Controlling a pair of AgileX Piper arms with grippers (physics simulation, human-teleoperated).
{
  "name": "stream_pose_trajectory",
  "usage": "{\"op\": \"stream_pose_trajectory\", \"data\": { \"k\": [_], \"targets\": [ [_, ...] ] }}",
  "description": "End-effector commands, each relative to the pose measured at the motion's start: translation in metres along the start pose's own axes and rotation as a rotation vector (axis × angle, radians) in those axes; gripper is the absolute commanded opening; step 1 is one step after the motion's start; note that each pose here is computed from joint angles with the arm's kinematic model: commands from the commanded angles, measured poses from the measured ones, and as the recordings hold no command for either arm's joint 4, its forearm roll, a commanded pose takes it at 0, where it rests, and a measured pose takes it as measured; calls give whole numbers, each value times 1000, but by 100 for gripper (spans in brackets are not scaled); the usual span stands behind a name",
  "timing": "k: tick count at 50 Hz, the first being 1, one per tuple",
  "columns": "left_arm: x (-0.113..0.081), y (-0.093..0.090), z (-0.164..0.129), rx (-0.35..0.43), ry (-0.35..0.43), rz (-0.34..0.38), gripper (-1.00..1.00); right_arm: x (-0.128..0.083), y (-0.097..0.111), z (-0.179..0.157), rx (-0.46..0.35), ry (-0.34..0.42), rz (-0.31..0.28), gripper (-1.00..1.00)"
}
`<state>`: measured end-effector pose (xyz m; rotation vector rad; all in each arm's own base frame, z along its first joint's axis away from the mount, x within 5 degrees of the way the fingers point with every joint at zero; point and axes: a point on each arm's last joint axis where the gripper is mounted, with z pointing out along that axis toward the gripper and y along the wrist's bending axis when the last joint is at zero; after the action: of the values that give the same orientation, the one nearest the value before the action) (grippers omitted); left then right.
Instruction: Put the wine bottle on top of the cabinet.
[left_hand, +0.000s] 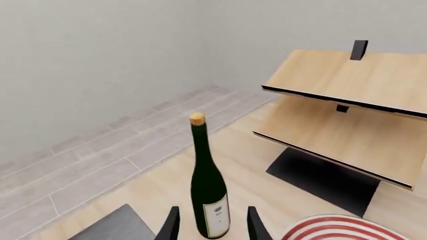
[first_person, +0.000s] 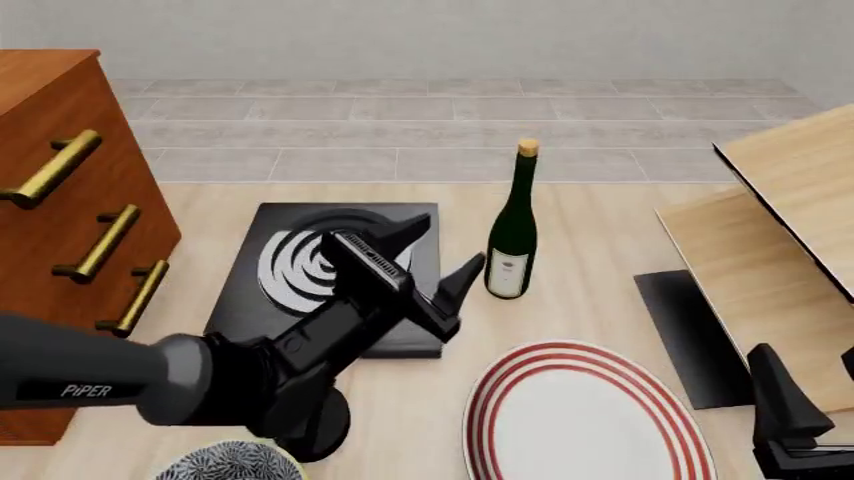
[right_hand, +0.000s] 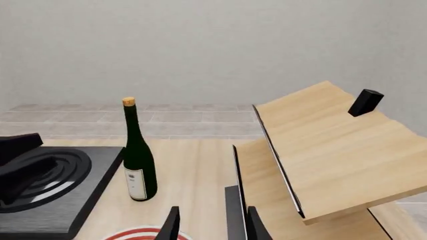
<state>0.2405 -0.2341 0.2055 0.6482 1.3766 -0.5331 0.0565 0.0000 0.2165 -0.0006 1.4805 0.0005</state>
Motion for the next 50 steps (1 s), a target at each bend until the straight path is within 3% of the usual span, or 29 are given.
{"op": "stream_pose_trajectory", "data": {
  "k": [1, 18, 50],
  "targets": [
    [3, 4, 17, -13, -6, 13, 100, 0, 0, 0, 0, 0, 0, 100],
    [16, -3, 46, 4, 12, 19, 100, 0, 0, 0, 0, 0, 0, 100],
    [23, 12, 86, -34, 10, 34, 100, 0, 0, 0, 0, 0, 0, 100]
  ]
}}
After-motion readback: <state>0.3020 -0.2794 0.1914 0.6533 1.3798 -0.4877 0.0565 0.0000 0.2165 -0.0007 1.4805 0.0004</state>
